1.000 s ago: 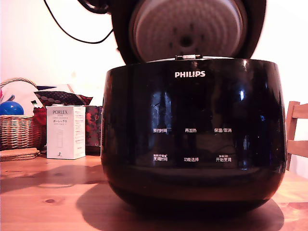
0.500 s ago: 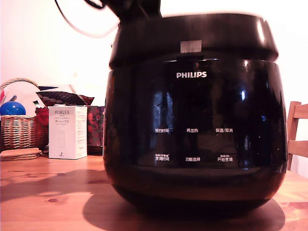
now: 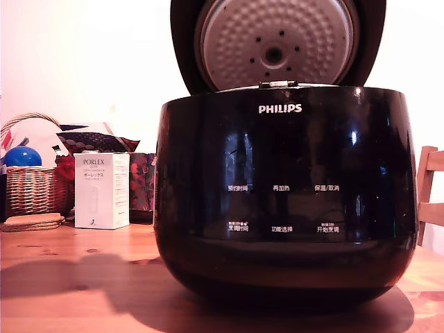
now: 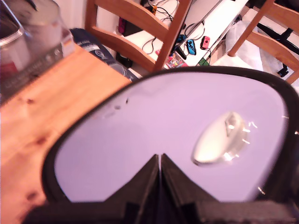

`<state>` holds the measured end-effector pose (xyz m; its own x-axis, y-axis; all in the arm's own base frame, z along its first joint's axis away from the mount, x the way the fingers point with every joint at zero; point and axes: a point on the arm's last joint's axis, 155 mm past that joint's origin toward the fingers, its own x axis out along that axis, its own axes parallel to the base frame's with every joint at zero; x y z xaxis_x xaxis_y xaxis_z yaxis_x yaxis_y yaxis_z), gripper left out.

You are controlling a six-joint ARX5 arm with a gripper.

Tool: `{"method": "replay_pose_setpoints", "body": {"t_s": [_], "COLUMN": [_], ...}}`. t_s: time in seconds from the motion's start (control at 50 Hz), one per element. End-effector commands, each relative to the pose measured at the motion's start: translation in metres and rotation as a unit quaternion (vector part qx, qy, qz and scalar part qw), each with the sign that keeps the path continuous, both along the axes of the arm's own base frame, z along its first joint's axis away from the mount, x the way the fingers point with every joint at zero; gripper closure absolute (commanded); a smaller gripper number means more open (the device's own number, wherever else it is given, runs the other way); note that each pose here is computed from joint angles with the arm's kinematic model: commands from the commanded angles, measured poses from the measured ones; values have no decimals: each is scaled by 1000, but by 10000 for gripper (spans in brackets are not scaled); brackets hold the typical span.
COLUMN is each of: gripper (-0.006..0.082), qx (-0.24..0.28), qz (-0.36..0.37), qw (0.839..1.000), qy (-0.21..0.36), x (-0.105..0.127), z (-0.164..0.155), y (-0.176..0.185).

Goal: Close the rice cooker by pressing the lid down with medium force

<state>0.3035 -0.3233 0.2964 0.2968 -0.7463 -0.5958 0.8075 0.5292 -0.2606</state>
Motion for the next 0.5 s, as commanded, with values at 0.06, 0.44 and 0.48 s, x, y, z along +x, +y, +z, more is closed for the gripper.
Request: {"method": "replay_pose_setpoints", "body": {"t_s": [0.06, 0.44, 0.48], "gripper": [791, 791, 791], "qx": [3, -36, -35], "qz": [19, 51, 50], "qw": [1000, 998, 998], "qy": [15, -18, -21], "x": [-5, -12, -13], "z": [-22, -45, -49], "y": [7, 7, 5]}}
